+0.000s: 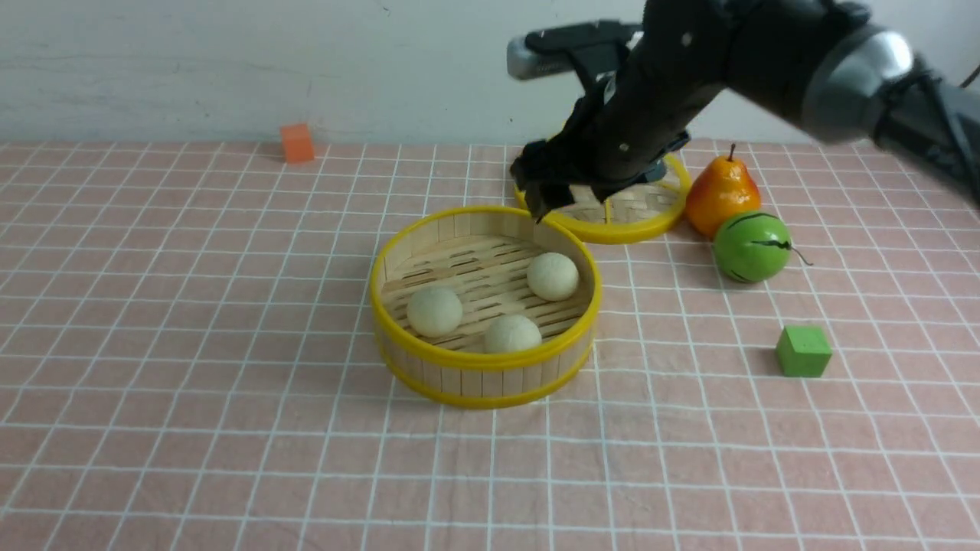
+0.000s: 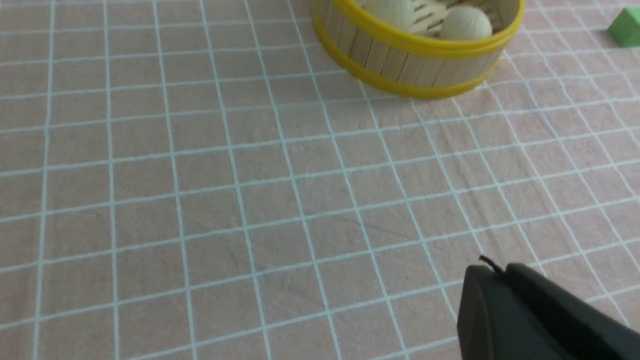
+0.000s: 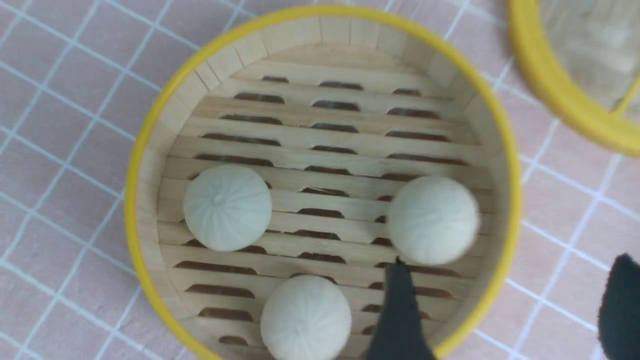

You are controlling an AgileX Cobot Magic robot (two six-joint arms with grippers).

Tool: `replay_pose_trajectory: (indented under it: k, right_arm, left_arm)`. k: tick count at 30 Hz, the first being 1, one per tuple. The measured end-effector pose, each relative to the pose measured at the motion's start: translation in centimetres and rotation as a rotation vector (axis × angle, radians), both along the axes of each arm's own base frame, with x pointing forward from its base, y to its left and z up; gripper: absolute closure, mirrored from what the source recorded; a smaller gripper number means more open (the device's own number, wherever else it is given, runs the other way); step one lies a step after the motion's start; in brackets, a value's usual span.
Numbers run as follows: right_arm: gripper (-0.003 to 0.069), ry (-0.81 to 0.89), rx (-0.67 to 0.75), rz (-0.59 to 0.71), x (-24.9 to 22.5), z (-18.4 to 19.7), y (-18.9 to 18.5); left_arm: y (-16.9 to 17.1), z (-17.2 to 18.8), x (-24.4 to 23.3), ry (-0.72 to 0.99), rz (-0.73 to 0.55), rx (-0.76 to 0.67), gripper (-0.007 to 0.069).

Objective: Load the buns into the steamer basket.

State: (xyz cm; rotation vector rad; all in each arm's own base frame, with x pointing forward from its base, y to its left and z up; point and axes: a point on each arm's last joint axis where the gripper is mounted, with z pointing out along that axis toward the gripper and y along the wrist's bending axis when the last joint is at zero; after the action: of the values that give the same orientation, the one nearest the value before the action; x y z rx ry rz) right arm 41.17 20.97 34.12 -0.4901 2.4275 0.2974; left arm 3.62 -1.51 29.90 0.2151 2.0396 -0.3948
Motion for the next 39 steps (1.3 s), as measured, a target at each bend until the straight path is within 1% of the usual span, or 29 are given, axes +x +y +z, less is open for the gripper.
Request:
replay_pose_trajectory:
  k: [1,2,3,4,6,7,9,12,16,19,22,23,25,27,31,39]
  right_arm:
    - [0.0181,-0.004,-0.001,0.000,-0.2,0.3,-0.1]
    - [0.0285,-0.050,-0.003,-0.002,-1.8,3.3,-1.1]
    - [0.0298,-0.046,-0.005,-0.002,-1.8,3.3,-1.1]
    - [0.0401,-0.080,-0.013,-0.006,-3.4,5.4,-2.1]
    - [0.0518,-0.114,-0.021,-0.012,-5.4,7.5,-3.3]
    - [0.0591,-0.117,-0.028,-0.014,-6.5,7.9,-3.9]
    - [0.0663,-0.140,-0.031,-0.015,-8.7,8.8,-5.1]
    - [0.0680,-0.201,-0.014,-0.008,-12.0,9.8,-6.7]
    - [0.0680,-0.316,0.037,-0.003,-18.1,10.2,-9.7]
    - [0.0679,-0.395,0.074,-0.005,-21.7,10.0,-11.5]
    - [0.0679,-0.506,0.129,-0.009,-26.4,9.0,-13.8]
    - [0.0679,-0.520,0.136,-0.009,-26.7,9.3,-14.0]
    - [0.0679,-0.601,0.179,-0.013,-29.7,8.5,-15.5]
    - [0.0678,-0.630,0.193,-0.014,-31.0,8.1,-16.1]
    - [0.0676,-0.678,0.207,-0.017,-33.9,6.1,-17.6]
    - [0.0674,-0.678,0.185,-0.019,-35.6,3.3,-18.5]
  left_arm:
    - [0.0,0.1,-0.1,-0.012,0.000,-0.006,0.0604]
    - [0.2,-0.9,-0.4,-0.056,-0.001,-0.026,0.0604]
    - [0.2,-0.9,-0.5,-0.062,-0.001,-0.029,0.0604]
    - [0.3,-1.5,-0.7,-0.104,-0.002,-0.048,0.0603]
    - [0.4,-2.2,-0.8,-0.129,-0.003,-0.060,0.0599]
    - [0.4,-2.4,-0.9,-0.139,-0.003,-0.064,0.0597]
    - [0.3,-2.9,-0.8,-0.137,-0.004,-0.063,0.0596]
    - [0.3,-3.1,-0.6,-0.136,-0.004,-0.063,0.0593]
    - [0.2,-3.1,-0.6,-0.148,-0.004,-0.068,0.0587]
    - [0.2,-3.1,-0.6,-0.148,-0.004,-0.068,0.0587]
    - [0.2,-3.0,-0.6,-0.148,-0.004,-0.068,0.0587]
    - [0.2,-3.0,-0.6,-0.148,-0.004,-0.068,0.0587]
    - [0.2,-3.0,-0.6,-0.149,-0.004,-0.069,0.0587]
    - [0.2,-3.0,-0.6,-0.149,-0.004,-0.069,0.0587]
    - [0.2,-3.0,-0.6,-0.150,-0.004,-0.069,0.0584]
    - [0.2,-3.0,-0.6,-0.150,-0.004,-0.069,0.0578]
